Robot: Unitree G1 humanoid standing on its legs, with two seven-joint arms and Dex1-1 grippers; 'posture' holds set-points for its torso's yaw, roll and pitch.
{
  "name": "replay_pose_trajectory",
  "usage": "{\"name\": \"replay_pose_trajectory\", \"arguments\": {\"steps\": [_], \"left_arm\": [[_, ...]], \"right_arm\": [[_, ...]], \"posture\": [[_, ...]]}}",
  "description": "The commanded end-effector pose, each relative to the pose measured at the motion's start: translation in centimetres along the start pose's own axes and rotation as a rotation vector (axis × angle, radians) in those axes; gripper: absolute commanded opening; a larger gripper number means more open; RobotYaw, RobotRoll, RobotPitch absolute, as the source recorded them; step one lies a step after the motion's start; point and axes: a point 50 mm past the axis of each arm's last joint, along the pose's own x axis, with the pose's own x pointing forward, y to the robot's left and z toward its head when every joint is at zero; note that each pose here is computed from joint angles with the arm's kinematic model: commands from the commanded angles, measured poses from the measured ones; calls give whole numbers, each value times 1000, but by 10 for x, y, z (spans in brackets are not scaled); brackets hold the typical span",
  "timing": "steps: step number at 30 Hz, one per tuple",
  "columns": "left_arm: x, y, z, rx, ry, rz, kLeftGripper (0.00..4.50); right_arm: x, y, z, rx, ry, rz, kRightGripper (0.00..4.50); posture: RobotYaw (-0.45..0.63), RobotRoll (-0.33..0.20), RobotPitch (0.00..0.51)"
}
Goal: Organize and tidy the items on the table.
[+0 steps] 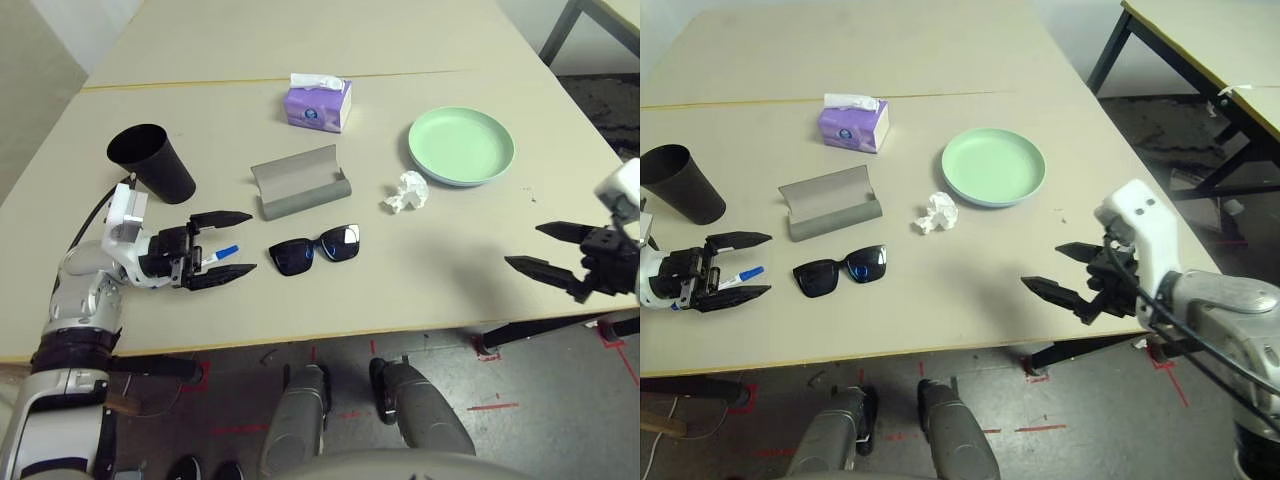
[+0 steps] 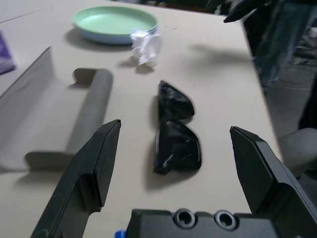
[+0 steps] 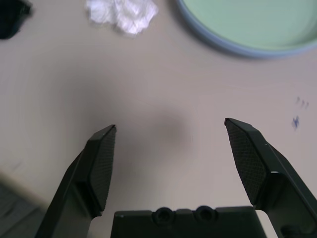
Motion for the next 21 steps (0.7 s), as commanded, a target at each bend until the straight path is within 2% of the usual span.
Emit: {"name": "replay_pose_trajectory", "arguments": {"steps": [1,5,12,21], "left_arm": [[-8,-8,-3,13,25,52,4500],[-15,-14,-4,28,47,136,4500],[-23,-20,-6,31,66,221,4500],[-16,-20,-10,35,43,260,4500]], "right_arm": [[19,-1,2,-49,-60,-53,4432],[40,7,4,-59,-120,-5,4432],[55,21,2,-55,-135,87,4432],[83,27,-3,-55,-109,72,4432]], "posture": [[-56,0,228],[-25,0,222],[-10,0,221],[-10,0,214]]}}
